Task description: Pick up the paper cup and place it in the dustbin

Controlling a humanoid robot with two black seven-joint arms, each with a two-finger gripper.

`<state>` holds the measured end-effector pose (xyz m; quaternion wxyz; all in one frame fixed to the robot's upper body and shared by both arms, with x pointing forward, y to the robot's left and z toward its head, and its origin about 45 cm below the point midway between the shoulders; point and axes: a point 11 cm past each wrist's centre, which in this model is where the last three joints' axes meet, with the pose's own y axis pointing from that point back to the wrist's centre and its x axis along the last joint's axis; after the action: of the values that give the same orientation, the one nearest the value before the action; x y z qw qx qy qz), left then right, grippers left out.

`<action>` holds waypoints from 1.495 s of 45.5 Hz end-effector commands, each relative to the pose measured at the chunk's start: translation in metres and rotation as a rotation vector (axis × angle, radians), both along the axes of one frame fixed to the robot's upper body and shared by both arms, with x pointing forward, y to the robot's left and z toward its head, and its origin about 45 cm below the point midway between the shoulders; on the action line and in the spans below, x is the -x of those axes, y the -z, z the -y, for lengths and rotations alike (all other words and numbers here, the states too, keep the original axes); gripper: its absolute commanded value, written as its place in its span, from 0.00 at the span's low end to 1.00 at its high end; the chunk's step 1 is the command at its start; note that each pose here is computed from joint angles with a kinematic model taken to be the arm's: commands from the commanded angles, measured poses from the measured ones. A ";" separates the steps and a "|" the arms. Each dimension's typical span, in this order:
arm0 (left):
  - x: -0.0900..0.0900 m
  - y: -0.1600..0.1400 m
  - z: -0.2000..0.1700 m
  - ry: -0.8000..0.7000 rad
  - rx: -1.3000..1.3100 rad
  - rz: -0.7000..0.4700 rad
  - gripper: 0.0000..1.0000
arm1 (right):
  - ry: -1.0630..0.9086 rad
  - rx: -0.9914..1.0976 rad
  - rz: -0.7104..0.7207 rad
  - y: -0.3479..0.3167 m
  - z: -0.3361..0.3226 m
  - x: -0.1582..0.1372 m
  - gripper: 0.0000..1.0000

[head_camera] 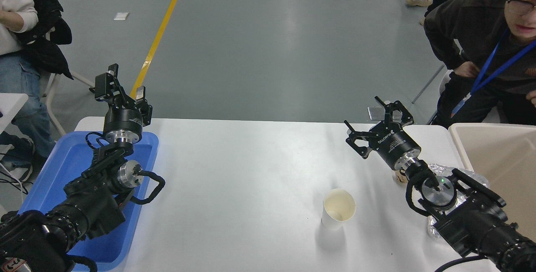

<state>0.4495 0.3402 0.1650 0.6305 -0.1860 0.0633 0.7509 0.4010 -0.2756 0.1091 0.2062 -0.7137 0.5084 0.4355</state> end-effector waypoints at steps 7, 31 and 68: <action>-0.001 -0.001 0.000 0.000 0.001 0.000 1.00 | -0.005 0.002 0.005 -0.002 -0.001 -0.002 1.00; 0.000 -0.001 -0.001 -0.001 -0.002 0.001 1.00 | -0.382 0.563 0.177 -0.077 -0.009 -0.050 1.00; 0.000 -0.001 -0.002 -0.002 -0.003 0.001 1.00 | -1.301 1.925 0.162 -0.209 0.014 -0.040 1.00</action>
<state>0.4498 0.3422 0.1662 0.6300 -0.1857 0.0612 0.7515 0.4593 -0.2695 0.2803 -0.5154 -0.8192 0.2358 -0.0881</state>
